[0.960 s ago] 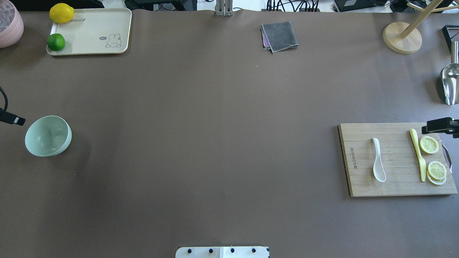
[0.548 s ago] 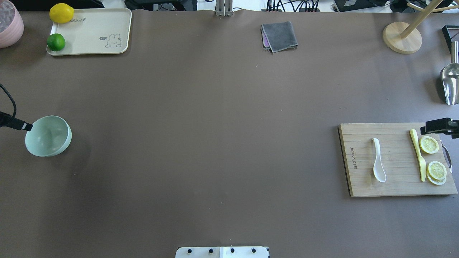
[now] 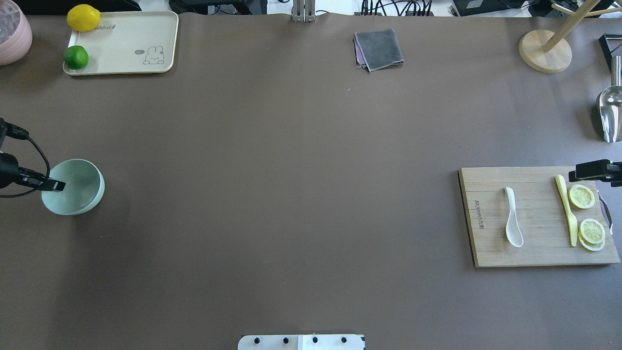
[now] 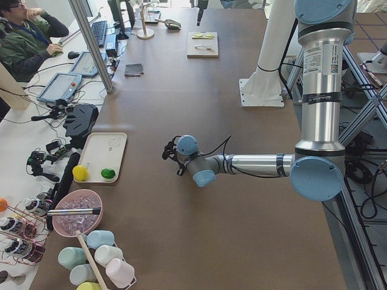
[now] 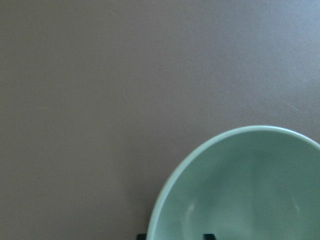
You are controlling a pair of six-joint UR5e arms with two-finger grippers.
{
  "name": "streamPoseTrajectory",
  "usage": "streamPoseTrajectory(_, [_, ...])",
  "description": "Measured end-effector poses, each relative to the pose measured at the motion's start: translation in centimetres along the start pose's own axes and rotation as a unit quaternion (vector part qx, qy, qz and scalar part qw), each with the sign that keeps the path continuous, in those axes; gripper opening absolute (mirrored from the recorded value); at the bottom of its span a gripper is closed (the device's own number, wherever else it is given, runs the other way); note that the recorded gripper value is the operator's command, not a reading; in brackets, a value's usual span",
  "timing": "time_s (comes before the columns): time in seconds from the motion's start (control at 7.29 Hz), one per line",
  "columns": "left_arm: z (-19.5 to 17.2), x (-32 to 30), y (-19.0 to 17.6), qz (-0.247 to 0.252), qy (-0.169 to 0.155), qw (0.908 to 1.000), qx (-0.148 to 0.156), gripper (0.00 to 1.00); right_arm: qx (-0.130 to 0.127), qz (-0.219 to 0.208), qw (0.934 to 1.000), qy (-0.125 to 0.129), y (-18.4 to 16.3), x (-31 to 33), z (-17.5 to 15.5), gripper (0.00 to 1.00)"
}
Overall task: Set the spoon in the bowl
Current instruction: 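Reach the left gripper to the pale green bowl and grip its rim, then slide the bowl with the left gripper toward the table center and release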
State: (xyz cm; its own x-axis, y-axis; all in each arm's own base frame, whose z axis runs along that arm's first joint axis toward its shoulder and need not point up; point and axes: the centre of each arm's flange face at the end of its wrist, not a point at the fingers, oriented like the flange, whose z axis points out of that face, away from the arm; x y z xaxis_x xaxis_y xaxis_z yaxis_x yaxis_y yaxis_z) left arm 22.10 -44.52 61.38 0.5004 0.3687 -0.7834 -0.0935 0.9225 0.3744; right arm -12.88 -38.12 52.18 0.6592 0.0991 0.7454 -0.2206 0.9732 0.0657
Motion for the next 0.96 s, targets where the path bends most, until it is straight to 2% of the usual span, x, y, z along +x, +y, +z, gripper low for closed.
streamPoseTrajectory(0.14, [-0.3, 1.8, -1.7, -0.006, 0.011, 0.9999, 0.007, 0.0, 0.0, 0.0, 1.0, 0.0, 0.0, 0.0, 0.0, 0.99])
streamPoseTrajectory(0.41, [-0.3, 7.6, -7.8, -0.039, 0.037, 0.9983, 0.023, 0.0, 0.0, 0.0, 1.0, -0.001, 0.0, -0.1, -0.1, 0.99])
streamPoseTrajectory(0.69, [0.7, 18.4, -13.9, -0.075, 0.067, 0.9949, 0.014, 0.0, 0.0, -0.001, 1.0, -0.001, 0.0, -0.2, -0.1, 0.99])
streamPoseTrajectory(0.96, [4.6, 31.9, -16.7, -0.103, 0.066, 0.9924, 0.005, 0.0, 0.001, -0.002, 1.0, -0.002, 0.0, -0.3, -0.2, 0.99])
